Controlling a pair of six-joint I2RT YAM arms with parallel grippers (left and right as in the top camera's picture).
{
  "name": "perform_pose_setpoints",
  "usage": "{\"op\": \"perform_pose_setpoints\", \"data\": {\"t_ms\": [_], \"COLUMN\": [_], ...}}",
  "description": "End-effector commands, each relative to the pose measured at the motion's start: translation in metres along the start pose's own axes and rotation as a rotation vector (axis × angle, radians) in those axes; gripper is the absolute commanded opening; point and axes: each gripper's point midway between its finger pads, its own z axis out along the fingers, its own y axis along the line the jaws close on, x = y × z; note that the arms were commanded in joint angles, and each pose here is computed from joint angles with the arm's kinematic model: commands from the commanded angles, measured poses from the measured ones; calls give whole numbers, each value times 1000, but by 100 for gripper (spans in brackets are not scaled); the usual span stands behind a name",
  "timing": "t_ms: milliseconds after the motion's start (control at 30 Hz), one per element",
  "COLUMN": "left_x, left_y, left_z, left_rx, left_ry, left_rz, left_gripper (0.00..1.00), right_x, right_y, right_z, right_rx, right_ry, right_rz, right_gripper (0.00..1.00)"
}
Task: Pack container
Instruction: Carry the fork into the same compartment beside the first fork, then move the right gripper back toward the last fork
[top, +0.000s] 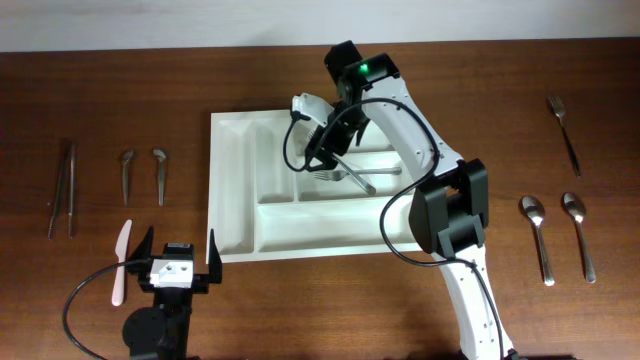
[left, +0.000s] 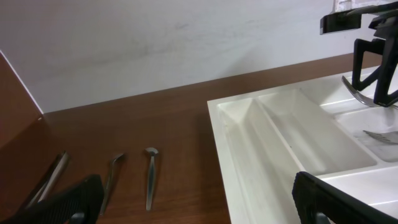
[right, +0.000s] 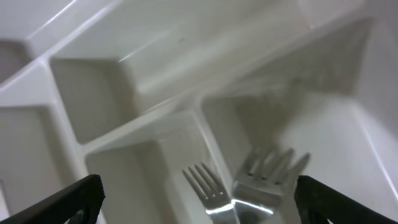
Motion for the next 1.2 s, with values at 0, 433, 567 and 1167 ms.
{"op": "perform_pose_setpoints", "data": {"t_ms": [0, 433, 567, 1167], "left_x": [2, 2, 2, 2], "left_y": [2, 2, 2, 2], "left_z": [0, 0, 0, 0], "left_rx": [-12, -12, -12, -12], "left_ry": [1, 1, 1, 1], "left_rz": [15, 15, 15, 15], "left_gripper": [99, 99, 99, 99], "right_x": [-3, 6, 8, 28], "right_y": [14, 26, 29, -73], "right_z": [9, 9, 9, -107], "right_rx": [-52, -96, -105, 342], "right_ry": [-1, 39, 49, -5], "right_rz": [0, 28, 36, 342], "right_gripper": [99, 99, 99, 99]}}
